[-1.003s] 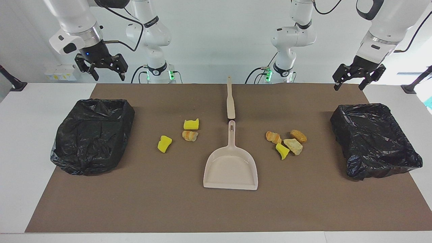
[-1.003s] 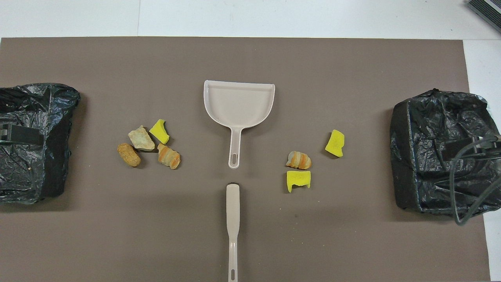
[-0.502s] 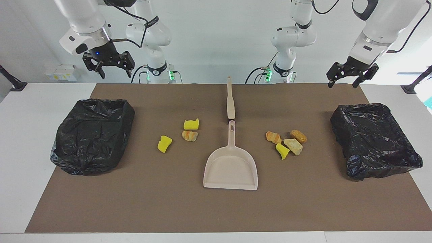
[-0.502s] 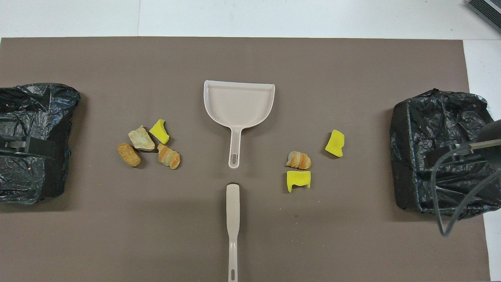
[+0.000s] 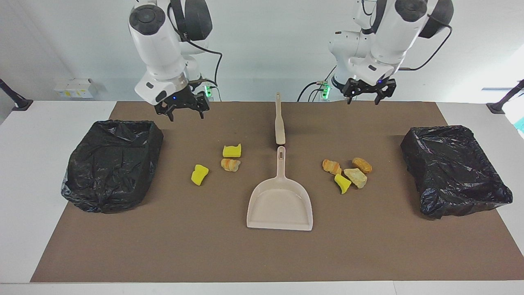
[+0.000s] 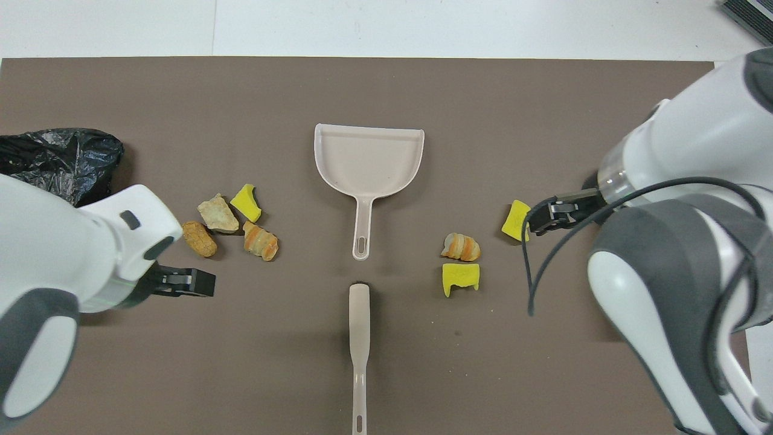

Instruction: Sweep and dump trash in bin

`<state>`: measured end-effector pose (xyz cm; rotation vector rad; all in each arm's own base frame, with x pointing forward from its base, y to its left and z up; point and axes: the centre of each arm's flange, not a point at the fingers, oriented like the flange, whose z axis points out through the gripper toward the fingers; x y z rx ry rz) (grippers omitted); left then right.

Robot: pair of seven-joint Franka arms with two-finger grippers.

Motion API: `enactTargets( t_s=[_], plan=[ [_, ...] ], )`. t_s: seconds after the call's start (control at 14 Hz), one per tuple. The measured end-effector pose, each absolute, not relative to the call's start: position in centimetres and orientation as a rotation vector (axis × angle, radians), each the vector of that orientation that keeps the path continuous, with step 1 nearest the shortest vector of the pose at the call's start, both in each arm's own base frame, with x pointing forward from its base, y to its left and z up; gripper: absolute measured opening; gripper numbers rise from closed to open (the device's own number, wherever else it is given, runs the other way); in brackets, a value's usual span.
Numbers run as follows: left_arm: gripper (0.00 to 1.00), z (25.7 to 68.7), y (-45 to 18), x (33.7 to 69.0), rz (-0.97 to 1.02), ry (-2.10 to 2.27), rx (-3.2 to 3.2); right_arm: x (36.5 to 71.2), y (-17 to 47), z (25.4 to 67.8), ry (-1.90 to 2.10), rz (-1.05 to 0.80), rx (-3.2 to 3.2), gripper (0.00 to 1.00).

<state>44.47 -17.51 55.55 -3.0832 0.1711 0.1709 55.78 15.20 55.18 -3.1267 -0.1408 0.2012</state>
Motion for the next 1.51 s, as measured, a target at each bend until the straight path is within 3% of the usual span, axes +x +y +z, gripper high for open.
enactTargets(
  t_s=[0.5,0.93,1.22,1.51],
  plan=[
    [1.0,47.4,-29.6,35.3,0.164,0.16,-3.097,58.8,27.3,46.8,0.13,0.135,-3.041,1.0],
    [1.0,38.0,-35.1,26.3,0.125,0.251,-3.113,60.2,35.3,41.1,0.328,0.072,-2.97,1.0],
    [1.0,36.1,-37.4,23.8,0.096,0.227,-3.152,59.6,38.4,37.2,0.354,0.115,-2.974,1.0],
    [1.0,35.2,-37.8,23.4,0.106,0.235,-3.144,59.1,39.3,37.1,0.334,0.119,-2.979,0.91]
  ],
)
